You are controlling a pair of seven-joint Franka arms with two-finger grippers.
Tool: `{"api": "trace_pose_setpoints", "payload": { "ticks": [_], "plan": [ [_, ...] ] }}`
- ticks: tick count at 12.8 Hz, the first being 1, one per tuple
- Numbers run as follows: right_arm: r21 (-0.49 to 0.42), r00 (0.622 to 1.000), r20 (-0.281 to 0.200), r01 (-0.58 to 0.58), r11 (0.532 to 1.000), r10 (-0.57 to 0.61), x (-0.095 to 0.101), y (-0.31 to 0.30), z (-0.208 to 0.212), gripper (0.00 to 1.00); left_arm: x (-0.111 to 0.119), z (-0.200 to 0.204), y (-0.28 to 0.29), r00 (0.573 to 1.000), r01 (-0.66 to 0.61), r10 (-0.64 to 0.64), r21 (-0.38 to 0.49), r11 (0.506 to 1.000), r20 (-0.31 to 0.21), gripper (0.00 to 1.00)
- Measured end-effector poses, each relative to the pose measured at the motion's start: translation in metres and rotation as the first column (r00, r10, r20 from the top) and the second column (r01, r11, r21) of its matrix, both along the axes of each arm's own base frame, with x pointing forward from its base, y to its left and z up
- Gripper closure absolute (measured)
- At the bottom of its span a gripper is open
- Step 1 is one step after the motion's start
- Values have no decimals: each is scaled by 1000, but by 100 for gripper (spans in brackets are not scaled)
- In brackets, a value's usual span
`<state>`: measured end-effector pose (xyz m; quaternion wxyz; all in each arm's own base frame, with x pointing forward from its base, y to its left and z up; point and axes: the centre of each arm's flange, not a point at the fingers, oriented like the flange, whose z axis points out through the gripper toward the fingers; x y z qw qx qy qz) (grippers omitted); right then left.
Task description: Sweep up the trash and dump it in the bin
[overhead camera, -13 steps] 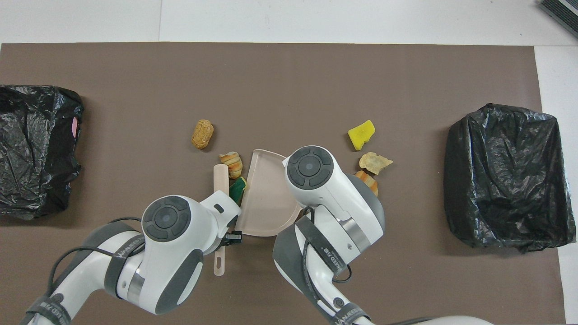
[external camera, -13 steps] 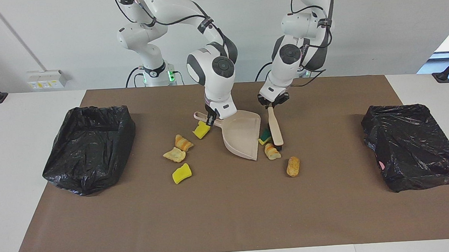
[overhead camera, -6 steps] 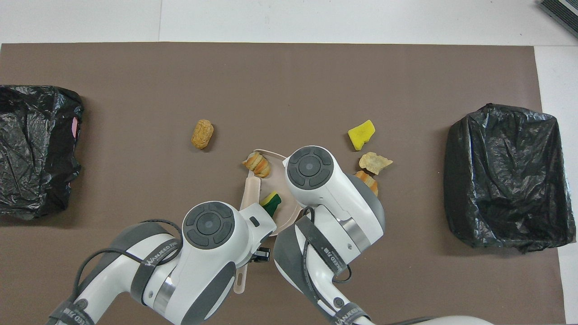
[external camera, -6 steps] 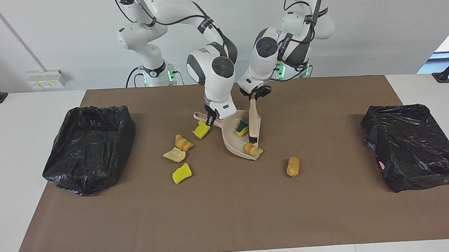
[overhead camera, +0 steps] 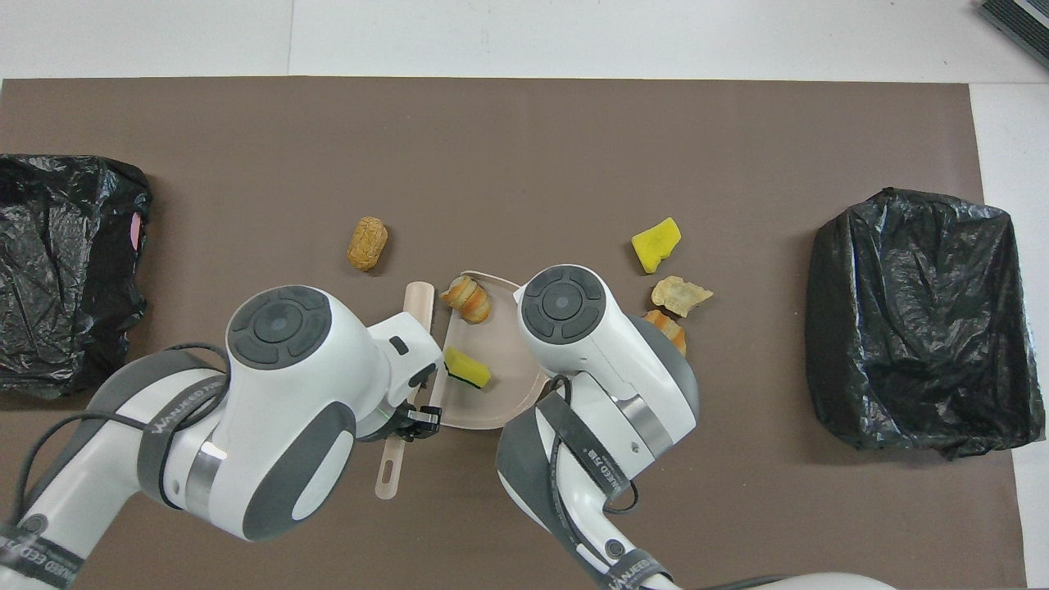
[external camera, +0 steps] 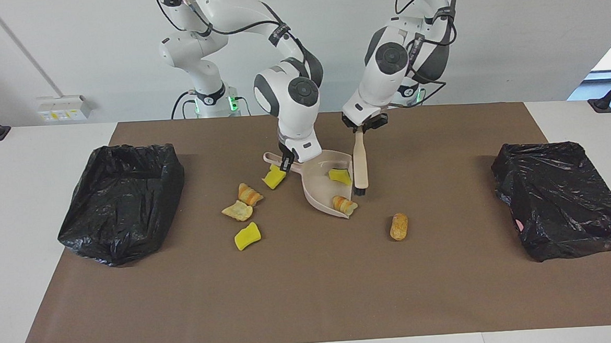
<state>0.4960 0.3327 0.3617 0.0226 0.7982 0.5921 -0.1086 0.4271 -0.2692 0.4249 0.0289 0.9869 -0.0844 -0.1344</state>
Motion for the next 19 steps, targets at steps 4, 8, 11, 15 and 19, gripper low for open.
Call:
{"api": "trace_pose_setpoints", "payload": {
  "ticks": [4, 8, 11, 15, 19],
  "plan": [
    [-1, 1000, 1, 7, 1000, -7, 0, 0, 0, 68, 41, -7, 49, 996, 30, -29, -8, 1000, 84, 74],
    [-7, 999, 4, 43, 999, -43, -2, 0, -1, 68, 103, -7, 122, 976, 159, -157, 0, 987, 153, 74],
    [-11, 998, 8, 65, 998, -65, -4, 2, -1, 68, 154, -19, 138, 957, 232, -236, 45, 972, 169, 74],
    [-12, 997, 10, 75, 997, -75, -5, 3, 0, 68, 193, -60, 159, 938, 301, -310, 79, 950, 155, 74],
    [-13, 997, 12, 81, 997, -81, -5, 3, 0, 68, 188, -69, 146, 933, 336, -342, 68, 939, 115, 74]
  ]
}}
